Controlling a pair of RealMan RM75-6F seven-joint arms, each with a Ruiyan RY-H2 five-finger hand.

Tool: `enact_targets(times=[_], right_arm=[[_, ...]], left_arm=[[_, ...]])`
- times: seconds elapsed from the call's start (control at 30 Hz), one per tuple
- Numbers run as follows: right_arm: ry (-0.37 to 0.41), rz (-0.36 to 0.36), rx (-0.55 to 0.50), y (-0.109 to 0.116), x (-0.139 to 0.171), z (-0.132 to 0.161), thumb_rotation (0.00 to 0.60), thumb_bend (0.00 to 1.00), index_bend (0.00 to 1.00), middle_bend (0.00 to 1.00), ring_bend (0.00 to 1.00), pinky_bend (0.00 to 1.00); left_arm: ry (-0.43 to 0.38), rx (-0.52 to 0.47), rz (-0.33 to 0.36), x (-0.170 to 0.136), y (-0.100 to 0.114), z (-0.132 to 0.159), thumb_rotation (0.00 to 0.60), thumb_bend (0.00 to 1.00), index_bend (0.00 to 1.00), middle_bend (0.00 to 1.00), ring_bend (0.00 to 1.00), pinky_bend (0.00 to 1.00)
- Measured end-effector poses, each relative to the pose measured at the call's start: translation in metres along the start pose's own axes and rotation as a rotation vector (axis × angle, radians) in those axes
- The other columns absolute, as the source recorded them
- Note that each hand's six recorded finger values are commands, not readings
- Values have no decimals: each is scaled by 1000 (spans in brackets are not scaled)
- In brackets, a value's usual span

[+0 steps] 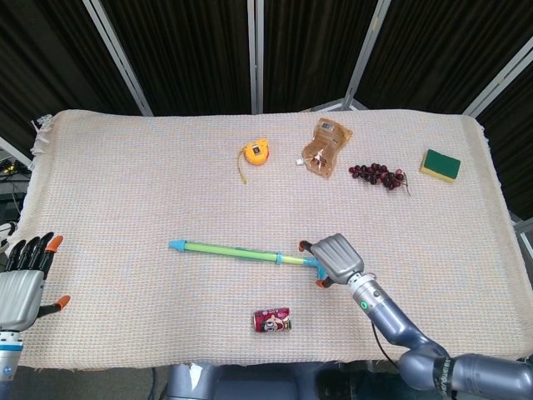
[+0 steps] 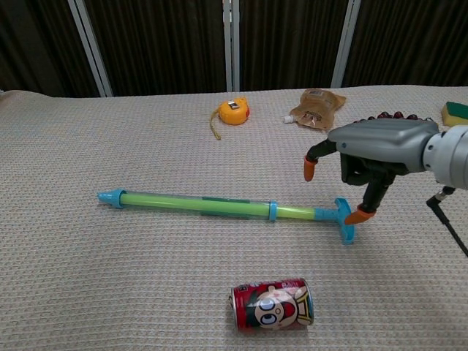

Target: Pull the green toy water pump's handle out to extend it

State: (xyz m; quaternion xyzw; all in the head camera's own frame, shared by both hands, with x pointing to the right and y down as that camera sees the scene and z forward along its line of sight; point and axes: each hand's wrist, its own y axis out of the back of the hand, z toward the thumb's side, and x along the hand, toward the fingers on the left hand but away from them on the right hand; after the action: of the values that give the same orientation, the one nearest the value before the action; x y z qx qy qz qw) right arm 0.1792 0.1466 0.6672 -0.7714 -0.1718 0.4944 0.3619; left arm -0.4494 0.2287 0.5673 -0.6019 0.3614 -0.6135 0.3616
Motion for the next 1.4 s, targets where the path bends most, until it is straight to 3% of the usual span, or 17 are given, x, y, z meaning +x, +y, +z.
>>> enact_targets(times=[0.37, 0.63, 1.17, 1.4], right_arm=[[-63, 23, 97, -22, -26, 4, 600, 59, 439, 1000, 1000, 1000], [-145, 44, 69, -32, -35, -10, 600, 84, 476, 1000, 1000, 1000], [-151, 36, 67, -30, -40, 2, 600, 121, 498, 1000, 1000, 1000], [-158, 54, 111, -41, -42, 2, 600, 158, 502, 1000, 1000, 1000]], left_arm=[[8, 3, -7, 1, -2, -2, 600, 0, 0, 0, 0, 0], [10, 6, -12, 3, -4, -2, 600, 0, 0, 0, 0, 0], [11, 9, -17, 4, -5, -1, 600, 0, 0, 0, 0, 0], [12, 2, -15, 4, -4, -2, 600, 0, 0, 0, 0, 0]])
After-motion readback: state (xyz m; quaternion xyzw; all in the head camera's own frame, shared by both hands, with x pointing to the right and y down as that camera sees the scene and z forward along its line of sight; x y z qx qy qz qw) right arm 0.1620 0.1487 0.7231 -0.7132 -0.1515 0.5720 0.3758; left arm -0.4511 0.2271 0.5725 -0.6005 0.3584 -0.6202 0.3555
